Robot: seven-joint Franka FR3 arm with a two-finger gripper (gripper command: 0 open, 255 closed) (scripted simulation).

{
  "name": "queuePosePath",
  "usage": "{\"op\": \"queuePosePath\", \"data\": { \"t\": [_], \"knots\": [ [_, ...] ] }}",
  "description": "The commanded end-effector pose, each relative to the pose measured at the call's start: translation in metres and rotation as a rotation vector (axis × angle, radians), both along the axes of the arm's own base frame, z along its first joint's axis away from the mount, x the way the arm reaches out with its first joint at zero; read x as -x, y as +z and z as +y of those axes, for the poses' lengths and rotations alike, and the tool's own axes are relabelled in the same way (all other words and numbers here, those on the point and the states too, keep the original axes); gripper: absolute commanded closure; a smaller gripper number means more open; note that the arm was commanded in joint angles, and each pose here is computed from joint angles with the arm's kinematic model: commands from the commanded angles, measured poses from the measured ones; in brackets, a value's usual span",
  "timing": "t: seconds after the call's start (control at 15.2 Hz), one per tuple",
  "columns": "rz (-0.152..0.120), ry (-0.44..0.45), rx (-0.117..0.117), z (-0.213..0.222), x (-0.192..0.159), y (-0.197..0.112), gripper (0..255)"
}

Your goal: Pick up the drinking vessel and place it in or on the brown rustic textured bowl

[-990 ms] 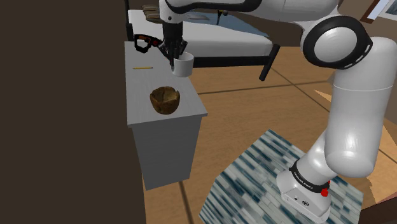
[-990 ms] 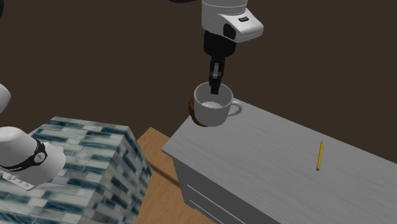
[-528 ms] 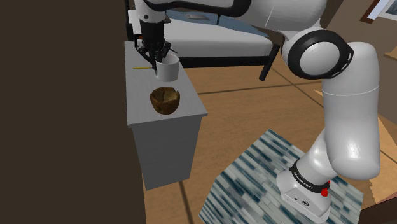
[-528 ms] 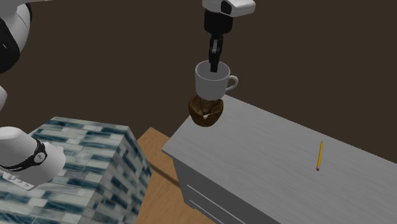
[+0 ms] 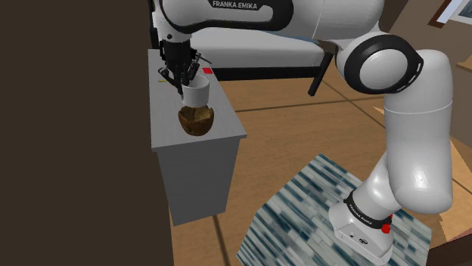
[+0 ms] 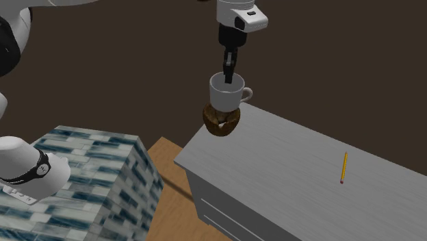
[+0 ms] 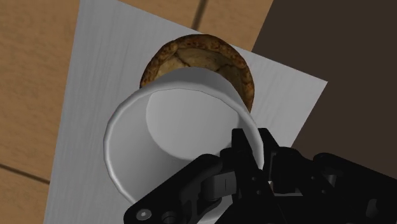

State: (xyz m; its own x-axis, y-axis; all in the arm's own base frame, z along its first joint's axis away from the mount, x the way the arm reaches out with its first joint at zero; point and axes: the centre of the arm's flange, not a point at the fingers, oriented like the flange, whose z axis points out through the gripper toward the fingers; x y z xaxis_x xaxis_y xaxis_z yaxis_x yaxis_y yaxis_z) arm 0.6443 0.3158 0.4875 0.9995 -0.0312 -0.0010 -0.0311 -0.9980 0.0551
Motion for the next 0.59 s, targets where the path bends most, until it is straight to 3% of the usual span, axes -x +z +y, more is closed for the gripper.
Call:
{"op": "queuePosePath", "data": {
  "t": [0.0, 0.53],
  "knots": [
    [-0.001, 0.000, 0.000, 0.000, 0.000, -0.010, 255],
    [-0.001, 0.000, 0.000, 0.000, 0.000, -0.047, 255]
  ]
}}
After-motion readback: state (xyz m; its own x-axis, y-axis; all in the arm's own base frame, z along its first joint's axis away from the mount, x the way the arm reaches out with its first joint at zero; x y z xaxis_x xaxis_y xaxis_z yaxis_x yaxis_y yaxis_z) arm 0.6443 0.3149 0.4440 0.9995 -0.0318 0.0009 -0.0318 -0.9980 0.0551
